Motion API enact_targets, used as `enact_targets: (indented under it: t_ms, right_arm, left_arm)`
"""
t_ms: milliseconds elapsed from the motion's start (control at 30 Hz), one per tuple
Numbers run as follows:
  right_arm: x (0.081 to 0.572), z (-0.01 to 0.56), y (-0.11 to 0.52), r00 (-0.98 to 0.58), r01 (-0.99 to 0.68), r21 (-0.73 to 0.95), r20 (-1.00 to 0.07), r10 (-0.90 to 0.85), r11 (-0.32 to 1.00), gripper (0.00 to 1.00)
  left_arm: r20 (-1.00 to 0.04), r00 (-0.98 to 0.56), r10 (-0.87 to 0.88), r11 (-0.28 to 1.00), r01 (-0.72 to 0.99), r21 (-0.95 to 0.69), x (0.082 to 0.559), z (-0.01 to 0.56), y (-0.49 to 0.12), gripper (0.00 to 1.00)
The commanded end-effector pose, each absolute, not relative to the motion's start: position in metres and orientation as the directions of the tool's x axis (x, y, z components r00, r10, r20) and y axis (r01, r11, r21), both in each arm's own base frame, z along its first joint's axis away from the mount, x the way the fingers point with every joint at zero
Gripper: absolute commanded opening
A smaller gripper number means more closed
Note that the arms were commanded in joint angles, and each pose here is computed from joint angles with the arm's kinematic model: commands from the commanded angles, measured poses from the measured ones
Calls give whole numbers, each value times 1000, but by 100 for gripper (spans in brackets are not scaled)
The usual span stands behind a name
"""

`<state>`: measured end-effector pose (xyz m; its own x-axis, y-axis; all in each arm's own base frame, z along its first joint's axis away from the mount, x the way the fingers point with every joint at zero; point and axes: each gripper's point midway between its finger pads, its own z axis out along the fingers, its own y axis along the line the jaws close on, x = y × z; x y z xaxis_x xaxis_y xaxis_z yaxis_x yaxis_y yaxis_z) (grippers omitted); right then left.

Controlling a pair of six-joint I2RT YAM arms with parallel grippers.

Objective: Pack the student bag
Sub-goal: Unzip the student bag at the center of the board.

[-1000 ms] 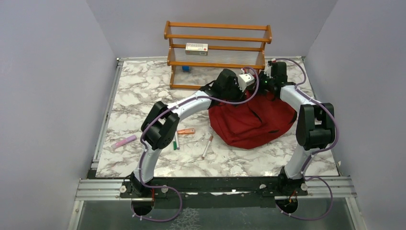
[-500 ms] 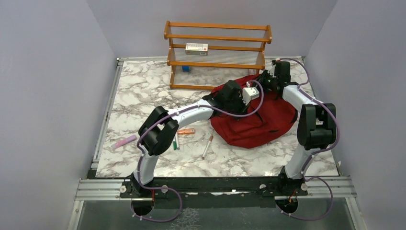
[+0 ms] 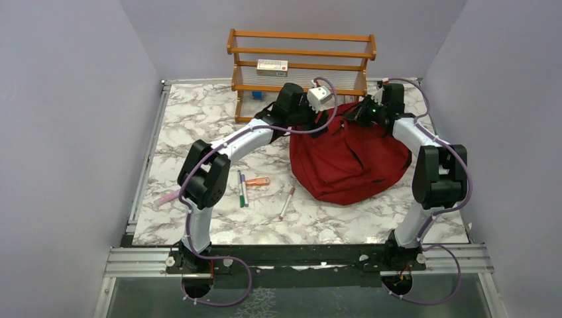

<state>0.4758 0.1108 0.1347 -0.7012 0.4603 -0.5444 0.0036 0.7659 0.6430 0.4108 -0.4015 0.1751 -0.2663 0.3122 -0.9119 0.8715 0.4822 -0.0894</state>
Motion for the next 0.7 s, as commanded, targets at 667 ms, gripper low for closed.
enact_targets:
  t_ms: [667]
  right_arm:
    - [477,173,114,-646,-120,662,-618,448,740,1]
  left_arm:
    - [-908,-324,266,367,905,-216,418,169,-450,72]
